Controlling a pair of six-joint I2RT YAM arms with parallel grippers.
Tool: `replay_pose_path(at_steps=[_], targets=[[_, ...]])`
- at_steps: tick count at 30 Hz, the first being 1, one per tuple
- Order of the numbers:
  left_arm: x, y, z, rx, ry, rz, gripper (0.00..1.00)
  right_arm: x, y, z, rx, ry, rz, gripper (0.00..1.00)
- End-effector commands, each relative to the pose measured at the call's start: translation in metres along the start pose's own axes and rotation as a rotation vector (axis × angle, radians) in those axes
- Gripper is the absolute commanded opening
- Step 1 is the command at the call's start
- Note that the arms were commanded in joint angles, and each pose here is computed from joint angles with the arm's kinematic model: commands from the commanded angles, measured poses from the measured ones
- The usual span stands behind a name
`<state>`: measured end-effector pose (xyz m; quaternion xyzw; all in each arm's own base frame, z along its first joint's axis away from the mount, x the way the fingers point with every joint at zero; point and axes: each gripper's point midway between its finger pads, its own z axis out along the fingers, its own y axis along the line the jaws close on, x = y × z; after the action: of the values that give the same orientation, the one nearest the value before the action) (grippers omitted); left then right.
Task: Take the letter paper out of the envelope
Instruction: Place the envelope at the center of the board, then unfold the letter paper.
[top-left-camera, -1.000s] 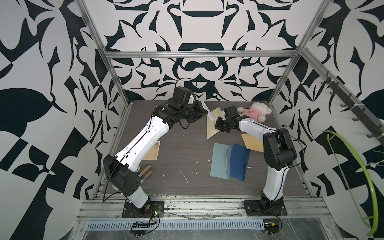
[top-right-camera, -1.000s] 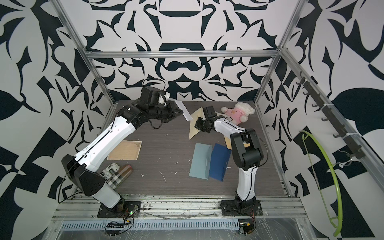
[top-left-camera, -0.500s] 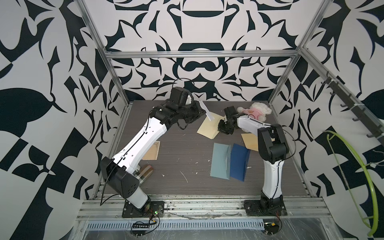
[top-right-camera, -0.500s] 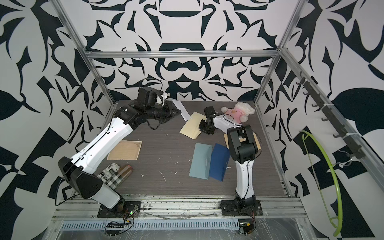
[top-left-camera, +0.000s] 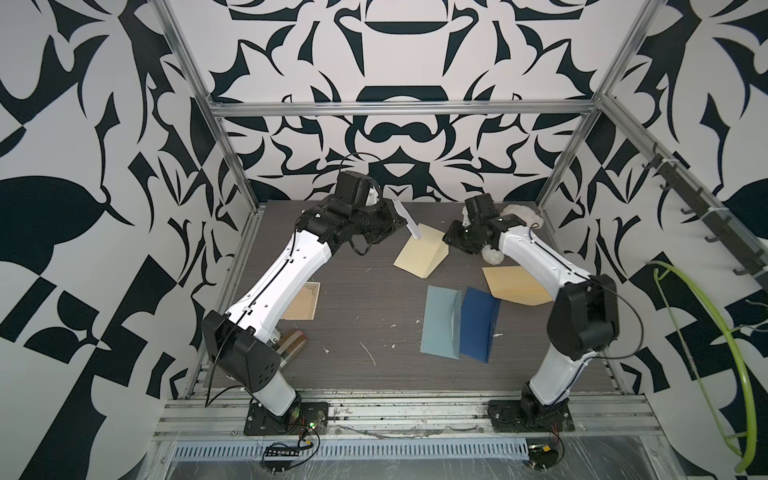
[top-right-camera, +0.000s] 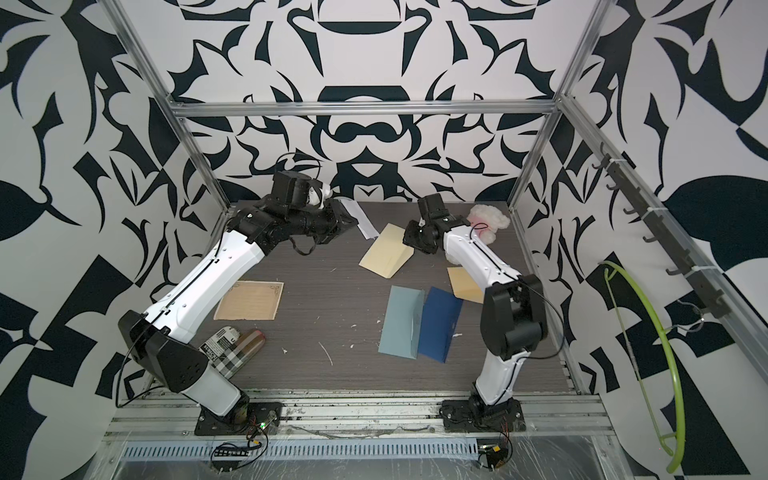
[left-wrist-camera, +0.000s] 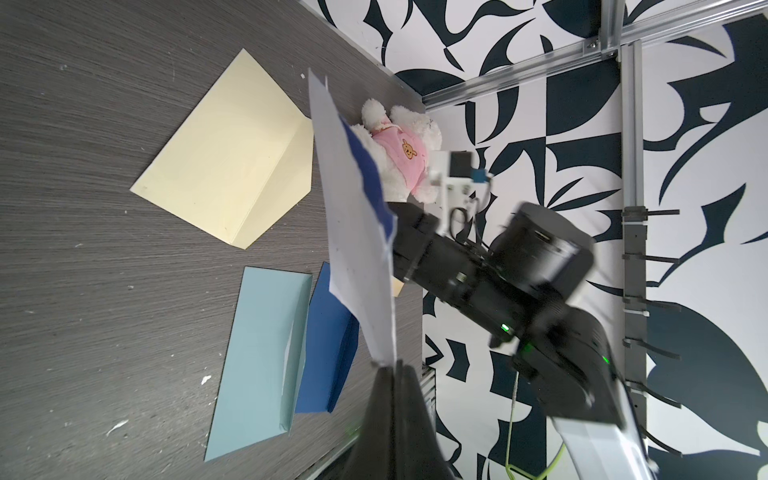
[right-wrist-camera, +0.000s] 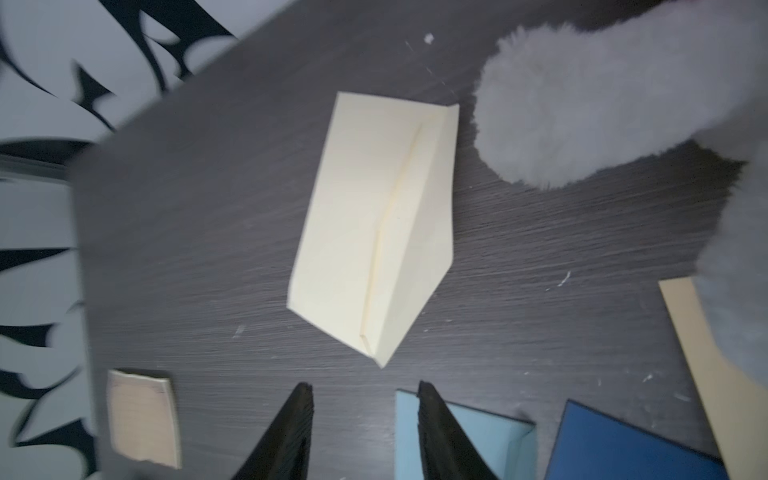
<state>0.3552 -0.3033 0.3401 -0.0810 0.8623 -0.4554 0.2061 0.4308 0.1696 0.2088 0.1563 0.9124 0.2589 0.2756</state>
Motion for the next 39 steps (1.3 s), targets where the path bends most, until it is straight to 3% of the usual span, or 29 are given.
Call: replay_pose_path(at_steps=[1, 6, 9, 19, 39], targets=[[-0.005, -0.007, 0.0, 0.043, 0.009, -0.008, 0.0, -0.008, 0.038, -0.05, -0.227, -0.094, 0.17, 0.55], [-0.007, -0.014, 0.004, 0.106, 0.028, -0.06, 0.0, -0.011, 0.055, -0.075, -0.501, -0.188, 0.457, 0.64], [-0.007, -0.018, 0.006, 0.127, 0.043, -0.078, 0.0, -0.006, 0.063, -0.072, -0.569, -0.191, 0.529, 0.64], [-0.005, -0.019, 0.01, 0.147, 0.054, -0.1, 0.0, -0.007, 0.098, -0.056, -0.689, -0.206, 0.599, 0.61], [-0.003, -0.01, 0.015, 0.131, 0.058, -0.106, 0.0, -0.011, 0.118, -0.063, -0.725, -0.191, 0.625, 0.59]])
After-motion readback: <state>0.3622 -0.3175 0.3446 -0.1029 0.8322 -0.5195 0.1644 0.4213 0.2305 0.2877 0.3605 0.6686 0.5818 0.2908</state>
